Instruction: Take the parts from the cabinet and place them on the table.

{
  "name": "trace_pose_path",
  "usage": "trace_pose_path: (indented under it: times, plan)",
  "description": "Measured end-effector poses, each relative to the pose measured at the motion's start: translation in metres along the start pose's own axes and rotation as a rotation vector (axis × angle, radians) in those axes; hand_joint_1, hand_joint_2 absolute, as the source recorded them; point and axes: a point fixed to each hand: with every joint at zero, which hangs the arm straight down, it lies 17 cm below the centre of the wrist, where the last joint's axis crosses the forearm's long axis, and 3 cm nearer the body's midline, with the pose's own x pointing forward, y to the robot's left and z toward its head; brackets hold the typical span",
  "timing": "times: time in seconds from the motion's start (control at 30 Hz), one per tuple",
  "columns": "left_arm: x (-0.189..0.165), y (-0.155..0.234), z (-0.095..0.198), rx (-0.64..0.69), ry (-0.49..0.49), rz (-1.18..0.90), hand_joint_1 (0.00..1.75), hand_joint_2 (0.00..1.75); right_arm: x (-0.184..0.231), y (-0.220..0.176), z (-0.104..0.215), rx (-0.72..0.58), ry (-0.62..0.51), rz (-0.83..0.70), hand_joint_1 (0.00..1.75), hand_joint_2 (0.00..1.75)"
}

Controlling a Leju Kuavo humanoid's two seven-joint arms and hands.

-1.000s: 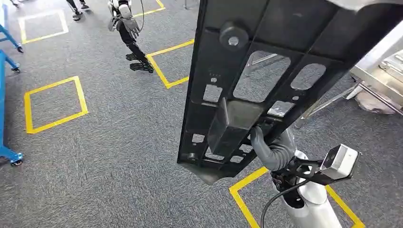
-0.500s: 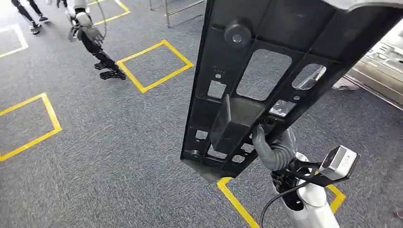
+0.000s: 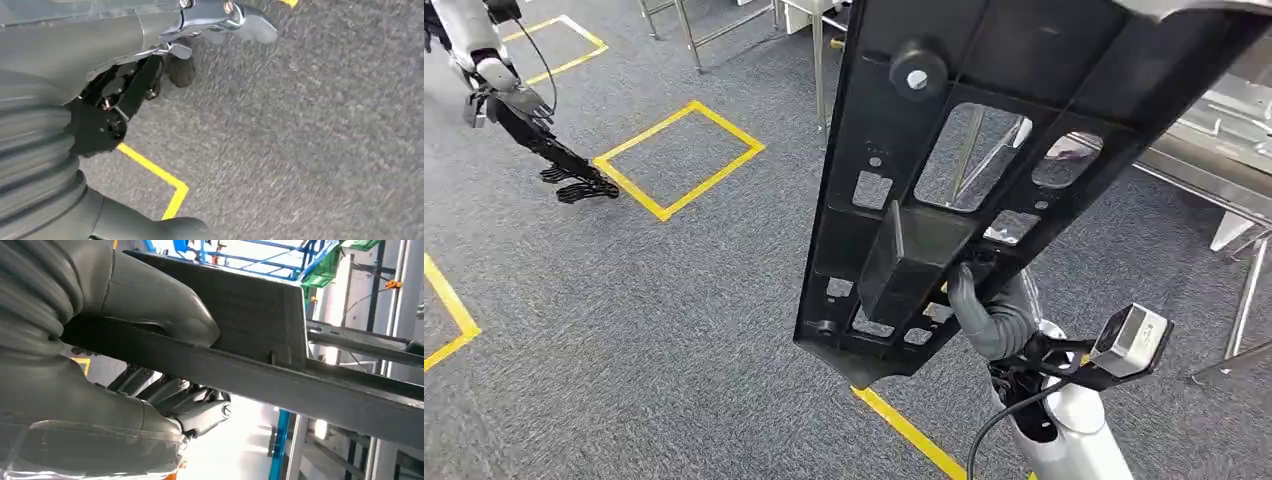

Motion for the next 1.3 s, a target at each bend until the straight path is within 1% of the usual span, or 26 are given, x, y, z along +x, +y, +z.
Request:
trace_pose_path:
  times: [0.17, 0.6, 0.73, 1.03, 1.3]
  plan:
    - [0.0002, 0.0051, -0.0004, 0.008, -0.002, -0.005, 0.0, 1.75, -0.0004, 0.0012, -0.0037, 0.004, -0.001, -0.004, 1.75, 1.75]
    - [-0.0007, 0.0022, 0.0002, 0.004, 0.0, -0.004, 0.0, 1.75, 0.0017, 0.0039, -0.0087, 0.009, -0.015, -0.014, 1.75, 1.75]
    - [-0.0003, 0.0071, -0.0005, 0.012, -0.001, -0.007, 0.0, 1.75, 0.0001, 0.0041, -0.0069, 0.006, -0.009, -0.017, 1.75, 1.75]
    - [0.0037, -0.0016, -0.0007, -0.007, -0.012, 0.004, 0.0, 1.75, 0.0004, 0.0062, -0.006, 0.016, -0.009, -0.031, 1.75, 1.75]
    - [0.0026, 0.0015, -0.0005, -0.006, -0.009, 0.001, 0.0, 1.75, -0.0034, 0.0052, -0.0007, 0.008, -0.006, -0.036, 1.75, 1.75]
